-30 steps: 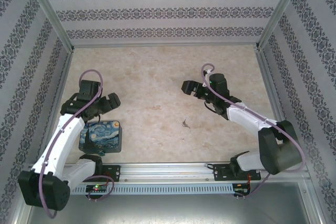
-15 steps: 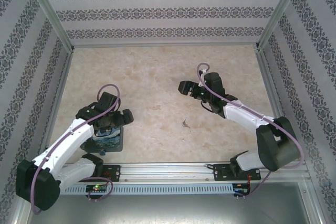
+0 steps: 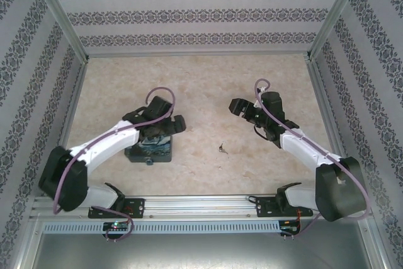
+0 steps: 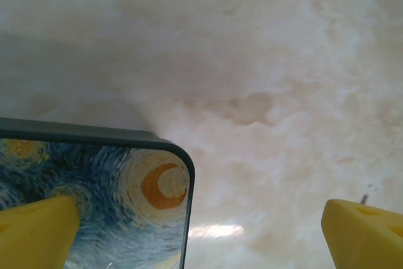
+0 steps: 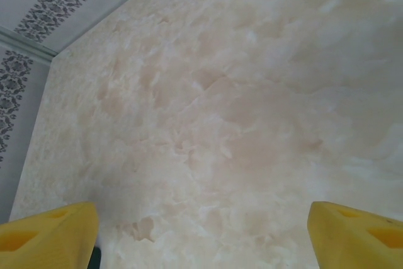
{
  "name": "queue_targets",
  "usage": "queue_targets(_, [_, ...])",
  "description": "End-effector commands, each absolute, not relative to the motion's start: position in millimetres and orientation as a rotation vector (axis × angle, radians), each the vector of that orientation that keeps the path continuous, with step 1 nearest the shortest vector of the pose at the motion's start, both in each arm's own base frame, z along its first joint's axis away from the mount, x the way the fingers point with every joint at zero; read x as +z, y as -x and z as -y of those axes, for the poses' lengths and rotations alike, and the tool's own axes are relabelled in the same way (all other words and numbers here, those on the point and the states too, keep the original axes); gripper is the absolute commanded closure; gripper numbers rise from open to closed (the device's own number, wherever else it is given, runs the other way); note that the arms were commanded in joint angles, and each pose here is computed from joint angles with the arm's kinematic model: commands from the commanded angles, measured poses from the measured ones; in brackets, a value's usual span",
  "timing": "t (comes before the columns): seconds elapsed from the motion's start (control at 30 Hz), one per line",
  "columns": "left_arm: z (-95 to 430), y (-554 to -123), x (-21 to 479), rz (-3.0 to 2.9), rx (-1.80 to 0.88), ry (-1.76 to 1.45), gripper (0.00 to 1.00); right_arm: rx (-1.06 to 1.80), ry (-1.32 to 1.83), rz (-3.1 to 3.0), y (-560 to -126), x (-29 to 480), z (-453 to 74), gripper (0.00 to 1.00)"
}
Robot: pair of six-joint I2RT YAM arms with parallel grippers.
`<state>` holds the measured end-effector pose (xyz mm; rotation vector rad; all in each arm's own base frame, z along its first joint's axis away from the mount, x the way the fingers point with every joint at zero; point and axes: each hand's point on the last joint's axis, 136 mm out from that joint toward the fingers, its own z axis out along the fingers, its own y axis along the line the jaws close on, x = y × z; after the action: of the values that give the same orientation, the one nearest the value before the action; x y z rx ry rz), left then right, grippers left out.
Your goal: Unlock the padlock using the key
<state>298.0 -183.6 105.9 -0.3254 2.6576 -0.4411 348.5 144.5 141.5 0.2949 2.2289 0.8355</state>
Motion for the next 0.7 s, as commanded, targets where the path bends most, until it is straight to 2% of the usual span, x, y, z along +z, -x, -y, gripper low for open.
queue_targets(0.0, [225.6, -314.3, 101.9, -2.663, -0.525, 0.297, 0.00, 0.812, -0.333, -2.246, -339.0, 137.4, -136.4, 0.07])
queue_targets(0.03, [237.7, -321.6, 101.9, -2.660, -0.548, 0.296, 0.00, 0.795, -0.342, -2.249, -337.7, 136.5, -133.6, 0.02])
queue_targets(0.17, [280.8, -358.0, 115.4, -2.621, -0.647, 0.296, 0.00, 0.718, -0.396, -2.276, -332.3, 132.0, -121.8, 0.02])
queue_targets(0.33, [306.6, -384.3, 151.7, -2.564, -0.718, 0.253, 0.00, 0.757, -0.408, -2.288, -322.8, 129.2, -123.8, 0.02])
queue_targets(0.5, [288.0, -381.4, 170.0, -2.539, -0.652, 0.195, 0.00, 0.809, -0.390, -2.293, -313.8, 128.2, -134.6, 0.02])
queue_targets(0.67, [231.4, -374.6, 161.0, -2.535, -0.542, 0.248, 0.01, 0.788, -0.390, -2.317, -311.6, 125.1, -146.7, 0.02])
